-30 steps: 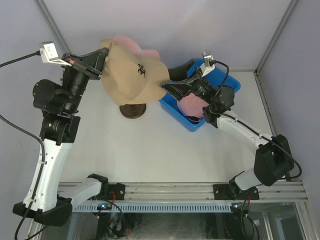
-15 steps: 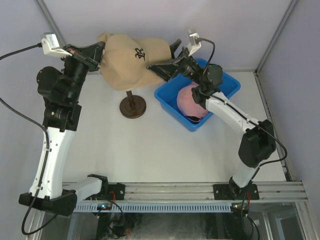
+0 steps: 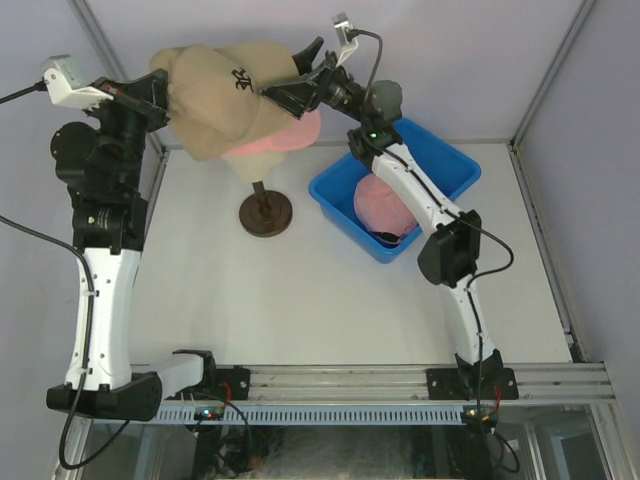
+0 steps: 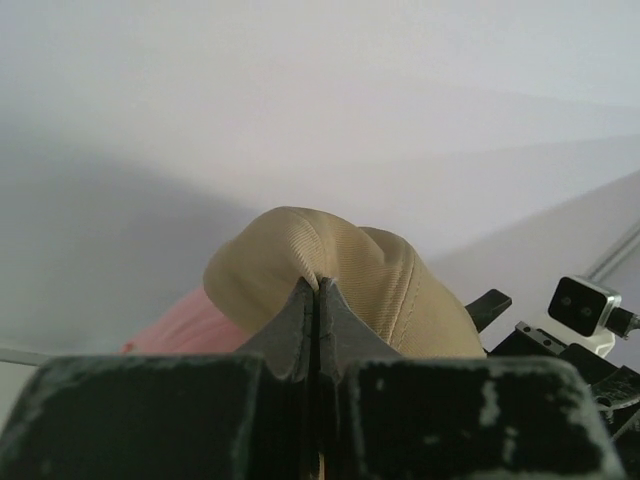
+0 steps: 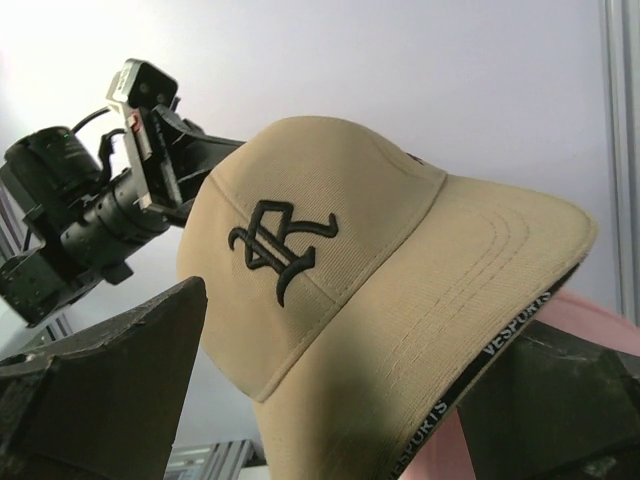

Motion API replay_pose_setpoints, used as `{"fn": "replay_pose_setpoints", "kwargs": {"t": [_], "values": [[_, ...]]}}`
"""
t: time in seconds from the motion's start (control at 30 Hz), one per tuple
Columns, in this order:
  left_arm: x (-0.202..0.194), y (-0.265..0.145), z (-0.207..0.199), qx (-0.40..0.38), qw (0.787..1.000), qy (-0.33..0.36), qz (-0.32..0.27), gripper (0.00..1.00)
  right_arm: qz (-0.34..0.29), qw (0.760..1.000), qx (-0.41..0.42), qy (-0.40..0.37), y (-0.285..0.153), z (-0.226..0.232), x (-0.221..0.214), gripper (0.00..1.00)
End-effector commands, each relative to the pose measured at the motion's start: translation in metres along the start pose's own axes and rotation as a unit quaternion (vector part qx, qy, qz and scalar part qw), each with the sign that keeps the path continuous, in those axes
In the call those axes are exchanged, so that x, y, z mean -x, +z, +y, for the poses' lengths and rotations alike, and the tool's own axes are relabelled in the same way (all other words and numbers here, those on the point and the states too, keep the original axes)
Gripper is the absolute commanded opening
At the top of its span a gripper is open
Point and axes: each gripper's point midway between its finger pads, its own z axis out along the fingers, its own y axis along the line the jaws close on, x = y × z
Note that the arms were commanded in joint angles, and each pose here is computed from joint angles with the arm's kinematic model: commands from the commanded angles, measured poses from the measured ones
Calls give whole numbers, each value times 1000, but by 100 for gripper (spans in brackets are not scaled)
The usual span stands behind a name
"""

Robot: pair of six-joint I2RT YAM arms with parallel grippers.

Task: Stack the hats
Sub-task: Stack the hat on the hat.

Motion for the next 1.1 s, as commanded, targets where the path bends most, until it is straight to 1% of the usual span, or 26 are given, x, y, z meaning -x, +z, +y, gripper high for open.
{"fn": "replay_pose_setpoints", "kwargs": {"t": [0.0,0.13,0.23,0.3,0.47,0.67,1.07], "values": [[38,2,1,18,997,43,-53,0,-8,1000,2,-7,13,-4,16,94],[38,7,10,34,996,62,-55,0,-14,1000,-18,1,9,-23,11,94],[30,15,19,43,996,70,-45,1,-18,999,-28,5,6,-31,8,94],[22,21,26,49,995,72,-38,2,-23,999,-31,4,6,-38,6,94],[8,33,37,56,995,74,-27,12,-35,999,-41,-2,-1,-52,9,94],[-3,43,51,71,994,82,-16,18,-44,997,-59,-4,-10,-68,13,94],[-28,60,69,79,993,87,12,44,-57,995,-81,-11,-25,-91,18,94]]}}
